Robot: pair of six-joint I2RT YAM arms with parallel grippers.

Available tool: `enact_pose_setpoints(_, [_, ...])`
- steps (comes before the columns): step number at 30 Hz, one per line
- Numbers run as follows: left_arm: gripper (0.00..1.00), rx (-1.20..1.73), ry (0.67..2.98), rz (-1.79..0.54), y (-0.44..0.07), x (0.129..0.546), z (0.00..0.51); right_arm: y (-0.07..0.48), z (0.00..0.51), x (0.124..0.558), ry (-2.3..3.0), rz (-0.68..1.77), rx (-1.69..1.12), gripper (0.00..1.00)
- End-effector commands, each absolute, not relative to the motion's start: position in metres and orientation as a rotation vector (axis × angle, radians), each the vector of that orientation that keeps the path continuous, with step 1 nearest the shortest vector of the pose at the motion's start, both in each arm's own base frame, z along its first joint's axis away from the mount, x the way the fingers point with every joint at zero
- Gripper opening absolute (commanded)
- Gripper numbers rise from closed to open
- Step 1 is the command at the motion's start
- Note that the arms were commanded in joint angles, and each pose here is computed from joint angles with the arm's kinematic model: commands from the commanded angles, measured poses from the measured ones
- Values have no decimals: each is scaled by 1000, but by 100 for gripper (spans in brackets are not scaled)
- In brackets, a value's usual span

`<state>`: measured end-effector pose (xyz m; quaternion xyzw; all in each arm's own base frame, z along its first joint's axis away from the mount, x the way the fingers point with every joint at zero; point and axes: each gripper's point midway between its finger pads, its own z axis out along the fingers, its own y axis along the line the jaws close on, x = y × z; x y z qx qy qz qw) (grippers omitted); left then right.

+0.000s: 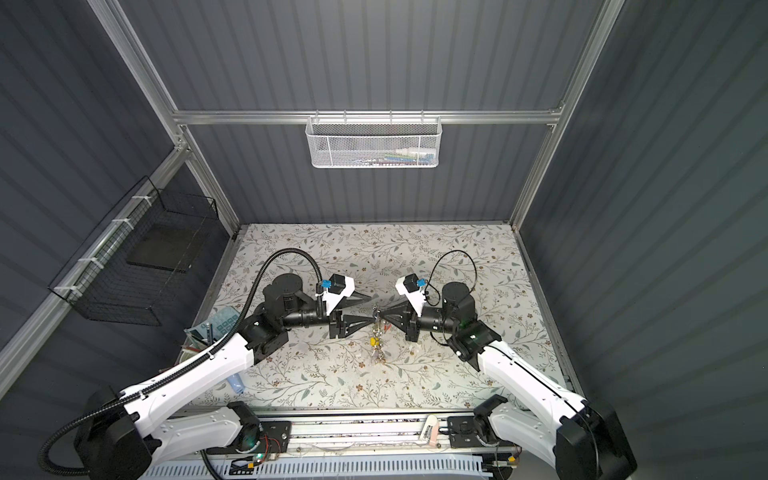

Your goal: Put the keys on the keyring

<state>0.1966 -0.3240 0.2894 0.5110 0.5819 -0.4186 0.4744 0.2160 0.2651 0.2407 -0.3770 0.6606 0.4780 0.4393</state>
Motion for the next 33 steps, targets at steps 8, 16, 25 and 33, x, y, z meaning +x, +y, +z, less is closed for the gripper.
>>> enact_pose_setpoints(8, [50,1704,1657,-803,-311,198,245,269,244,220,1551,1065,-1004,0])
enact_pose_setpoints(16, [37,1762,1660,-805,-321,208,240,271,240,220,1561,1069,-1018,0])
enact_pose_setpoints(25, [28,1753,1658,-825,-326,210,242,272,240,220,1562,1084,-1021,0])
enact_pose_setpoints(33, [26,1762,1657,-819,-330,211,242,272,242,218,1557,1089,-1021,0])
